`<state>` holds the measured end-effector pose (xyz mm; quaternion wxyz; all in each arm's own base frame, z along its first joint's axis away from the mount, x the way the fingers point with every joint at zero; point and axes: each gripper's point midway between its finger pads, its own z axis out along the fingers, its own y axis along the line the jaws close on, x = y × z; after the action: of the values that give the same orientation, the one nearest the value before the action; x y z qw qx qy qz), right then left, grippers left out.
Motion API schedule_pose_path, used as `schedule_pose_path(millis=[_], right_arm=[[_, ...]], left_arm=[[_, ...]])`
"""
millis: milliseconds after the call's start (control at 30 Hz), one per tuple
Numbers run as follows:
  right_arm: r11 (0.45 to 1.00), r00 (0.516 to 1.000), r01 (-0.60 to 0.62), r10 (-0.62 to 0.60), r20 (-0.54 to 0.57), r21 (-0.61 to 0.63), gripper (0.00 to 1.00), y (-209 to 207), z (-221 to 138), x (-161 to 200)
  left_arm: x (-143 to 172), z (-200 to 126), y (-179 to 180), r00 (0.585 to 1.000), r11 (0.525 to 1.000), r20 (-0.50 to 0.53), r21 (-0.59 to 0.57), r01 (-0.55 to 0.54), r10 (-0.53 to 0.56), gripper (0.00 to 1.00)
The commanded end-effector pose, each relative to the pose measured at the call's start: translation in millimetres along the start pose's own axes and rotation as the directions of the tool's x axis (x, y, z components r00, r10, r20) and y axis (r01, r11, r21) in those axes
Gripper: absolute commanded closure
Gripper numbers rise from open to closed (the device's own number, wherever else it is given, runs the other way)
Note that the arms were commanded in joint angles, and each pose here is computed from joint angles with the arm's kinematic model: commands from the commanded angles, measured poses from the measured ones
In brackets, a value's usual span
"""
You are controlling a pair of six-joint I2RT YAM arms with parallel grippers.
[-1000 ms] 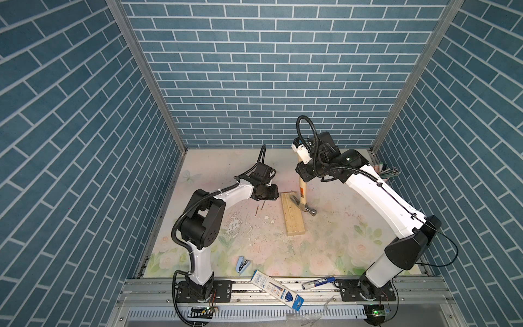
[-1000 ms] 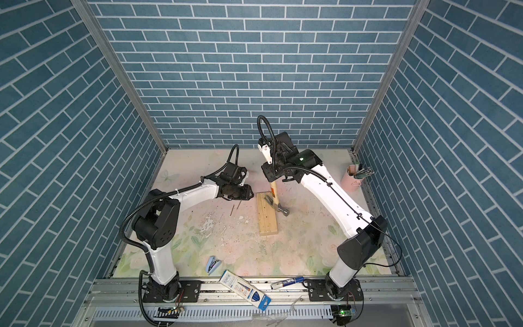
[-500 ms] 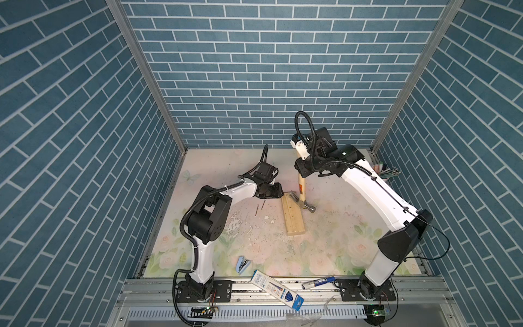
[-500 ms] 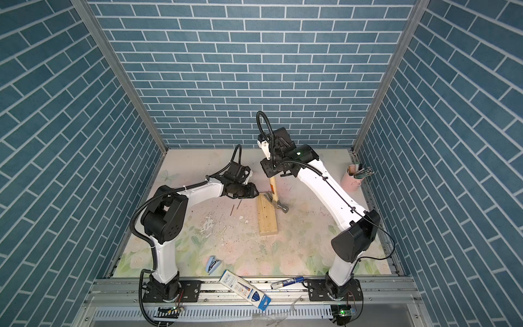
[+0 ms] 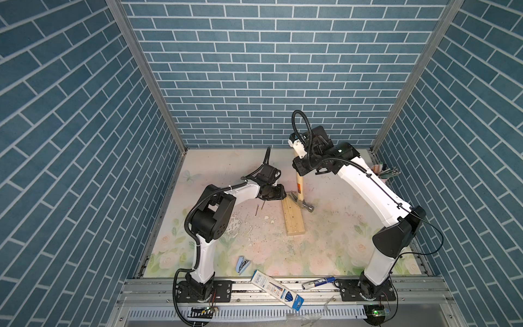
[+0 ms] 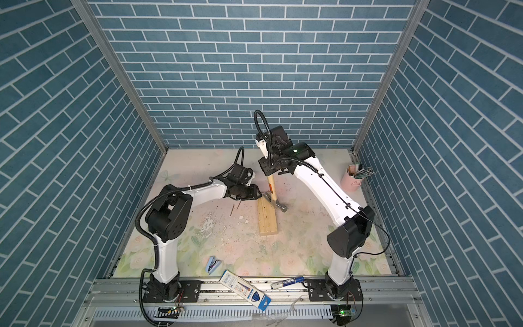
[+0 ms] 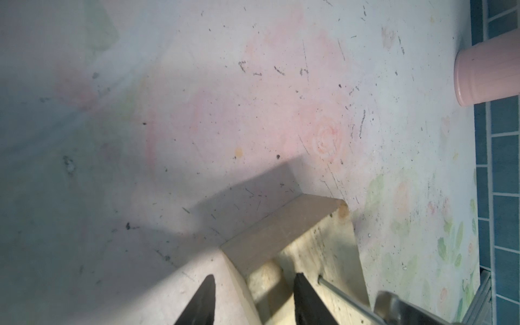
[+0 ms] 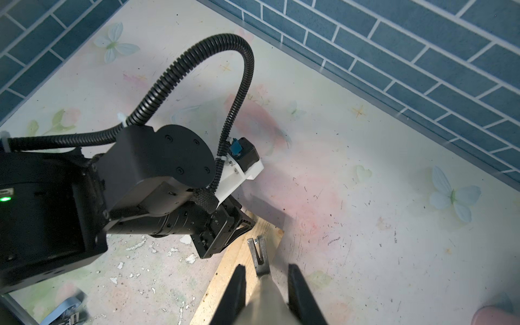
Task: Use a claw hammer to pull out a nail
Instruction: Remove the nail from the mounting plate.
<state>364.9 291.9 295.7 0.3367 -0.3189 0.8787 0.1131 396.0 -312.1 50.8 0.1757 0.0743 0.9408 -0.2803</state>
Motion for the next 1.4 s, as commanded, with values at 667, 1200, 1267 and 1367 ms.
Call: schedule_pose_path(millis=[667, 1200, 1267, 1367], right_arm=[[1.0, 0.992, -0.015, 0.017, 0.128, -0.017, 1.0, -6, -8, -44], [0.996, 0.967, -0.076, 0.084, 0.241, -0.043, 1.0, -12, -17, -8], [0.996, 0.96, -0.076, 0.087, 0.264, -0.051, 1.0, -12, -20, -6], [0.993, 0.952, -0.069, 0.094, 0.291, -0.093, 1.0, -6, -22, -3]], left_arm=[[19, 8, 20, 0.999, 0.997, -0.024, -0.062, 0.04, -0.041, 0.54], [26, 10, 27, 0.998, 0.996, -0.029, -0.074, 0.055, -0.058, 0.57], [26, 11, 27, 0.998, 0.996, -0.031, -0.075, 0.056, -0.059, 0.57], [27, 11, 28, 0.998, 0.995, -0.033, -0.077, 0.057, -0.06, 0.57]])
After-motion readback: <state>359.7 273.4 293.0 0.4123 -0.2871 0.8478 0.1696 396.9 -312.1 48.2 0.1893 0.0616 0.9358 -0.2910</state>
